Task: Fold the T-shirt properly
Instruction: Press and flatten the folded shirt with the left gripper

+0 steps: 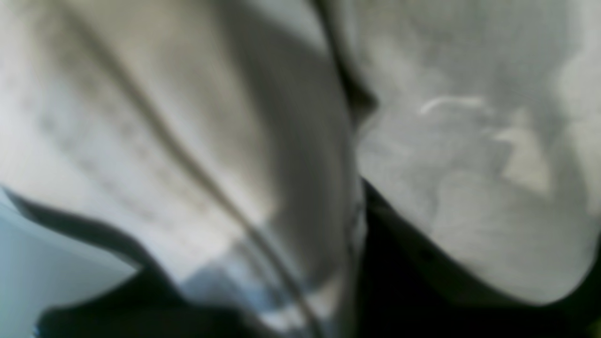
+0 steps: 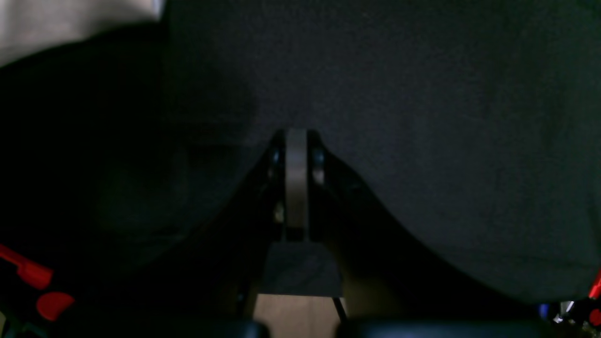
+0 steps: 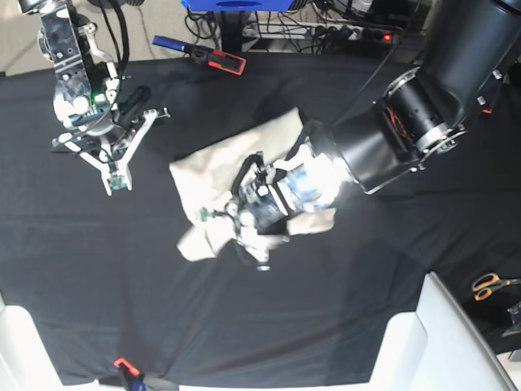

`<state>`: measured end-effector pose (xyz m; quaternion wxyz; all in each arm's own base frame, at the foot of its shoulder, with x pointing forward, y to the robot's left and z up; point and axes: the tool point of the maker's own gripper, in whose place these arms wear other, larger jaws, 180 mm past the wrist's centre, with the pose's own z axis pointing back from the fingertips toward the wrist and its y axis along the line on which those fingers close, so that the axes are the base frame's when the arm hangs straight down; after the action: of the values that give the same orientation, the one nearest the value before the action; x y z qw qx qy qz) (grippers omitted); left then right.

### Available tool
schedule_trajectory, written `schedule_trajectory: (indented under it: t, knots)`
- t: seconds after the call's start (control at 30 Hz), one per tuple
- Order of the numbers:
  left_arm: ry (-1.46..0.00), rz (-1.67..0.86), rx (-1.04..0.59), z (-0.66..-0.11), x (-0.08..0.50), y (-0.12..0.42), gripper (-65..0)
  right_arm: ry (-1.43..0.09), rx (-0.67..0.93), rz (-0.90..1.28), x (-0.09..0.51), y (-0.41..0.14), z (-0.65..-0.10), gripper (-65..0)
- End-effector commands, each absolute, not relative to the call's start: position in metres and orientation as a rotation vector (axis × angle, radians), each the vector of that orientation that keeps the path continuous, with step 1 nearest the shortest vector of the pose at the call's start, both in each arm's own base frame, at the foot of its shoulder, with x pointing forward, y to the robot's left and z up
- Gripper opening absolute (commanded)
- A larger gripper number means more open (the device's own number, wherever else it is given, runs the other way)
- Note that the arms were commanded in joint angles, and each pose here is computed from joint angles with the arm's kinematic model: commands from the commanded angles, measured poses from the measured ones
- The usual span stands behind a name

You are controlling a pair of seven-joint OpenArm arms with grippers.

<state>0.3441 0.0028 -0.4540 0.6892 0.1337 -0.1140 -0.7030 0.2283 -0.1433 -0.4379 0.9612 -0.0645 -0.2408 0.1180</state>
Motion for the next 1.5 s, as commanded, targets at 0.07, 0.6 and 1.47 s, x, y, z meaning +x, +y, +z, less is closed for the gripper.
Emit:
schedule_trajectory:
  t: [0.07, 0.6, 1.47]
  knots:
    - [-0.294, -1.665, 0.367, -0.441, 0.354, -0.011, -65.0, -0.52, -0.142, 0.233, 0.235, -0.147, -0.431, -63.5]
    - [-0.336, -1.831, 0.341, -0.447, 0.33, -0.049, -65.0, -0.466, -0.156, 0.228, 0.229, -0.154, -0.448, -63.5]
    - [-0.292, -1.836, 0.535, -0.449, 0.356, -0.017, -38.0, -0.473, -0.135, 0.22, 0.231, -0.144, -0.448, -63.5]
